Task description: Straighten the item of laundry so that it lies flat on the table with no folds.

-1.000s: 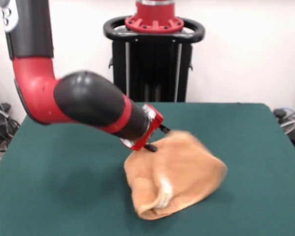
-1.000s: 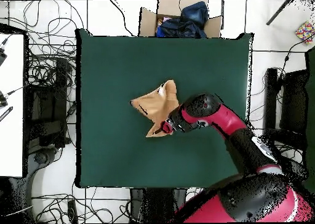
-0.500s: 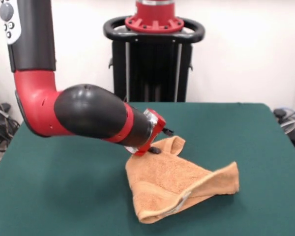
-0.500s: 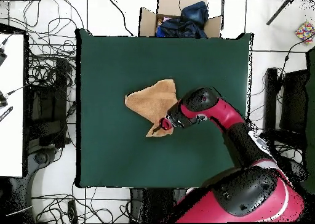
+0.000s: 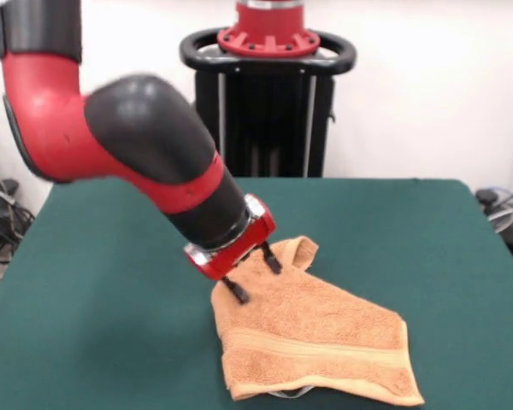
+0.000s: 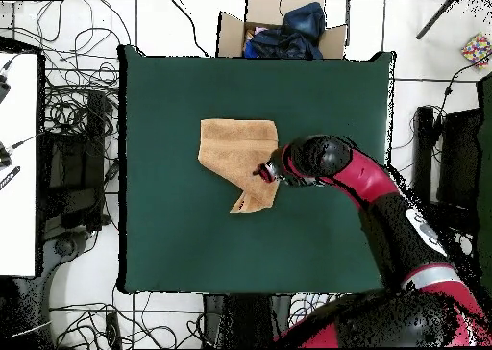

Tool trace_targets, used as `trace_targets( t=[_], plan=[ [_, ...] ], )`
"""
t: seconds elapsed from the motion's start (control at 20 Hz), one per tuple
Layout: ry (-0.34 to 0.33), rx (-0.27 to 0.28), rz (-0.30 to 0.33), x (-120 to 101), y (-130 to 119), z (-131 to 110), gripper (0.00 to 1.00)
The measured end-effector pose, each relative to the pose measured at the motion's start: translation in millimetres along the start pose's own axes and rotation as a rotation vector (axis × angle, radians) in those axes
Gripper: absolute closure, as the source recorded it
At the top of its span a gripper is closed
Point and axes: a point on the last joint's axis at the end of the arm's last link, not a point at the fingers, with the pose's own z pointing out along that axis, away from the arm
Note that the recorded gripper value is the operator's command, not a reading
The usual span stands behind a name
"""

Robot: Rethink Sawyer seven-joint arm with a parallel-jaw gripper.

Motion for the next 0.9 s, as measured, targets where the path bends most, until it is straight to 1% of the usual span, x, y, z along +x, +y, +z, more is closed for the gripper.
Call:
trace_targets(
  t=[0.05,0.15,0.2,0.3,0.45,0.6,0.75,0.9],
  plan=[
    [-0.025,0.056,-0.005,-6,-3,-10,0.0],
    [-0.059,0.138,-0.01,-13,-6,-26,0.0],
    [-0.067,0.16,-0.01,-15,-6,-31,0.0],
    [-0.089,0.232,-0.014,-19,-6,-48,0.0],
    [-0.111,0.358,-0.016,-21,1,-76,0.0],
    [-0.117,0.445,0.009,-16,9,-90,0.0],
    [-0.125,0.522,0.055,-8,21,-101,0.0],
    [-0.133,0.553,0.087,-3,28,-104,0.0]
  ],
)
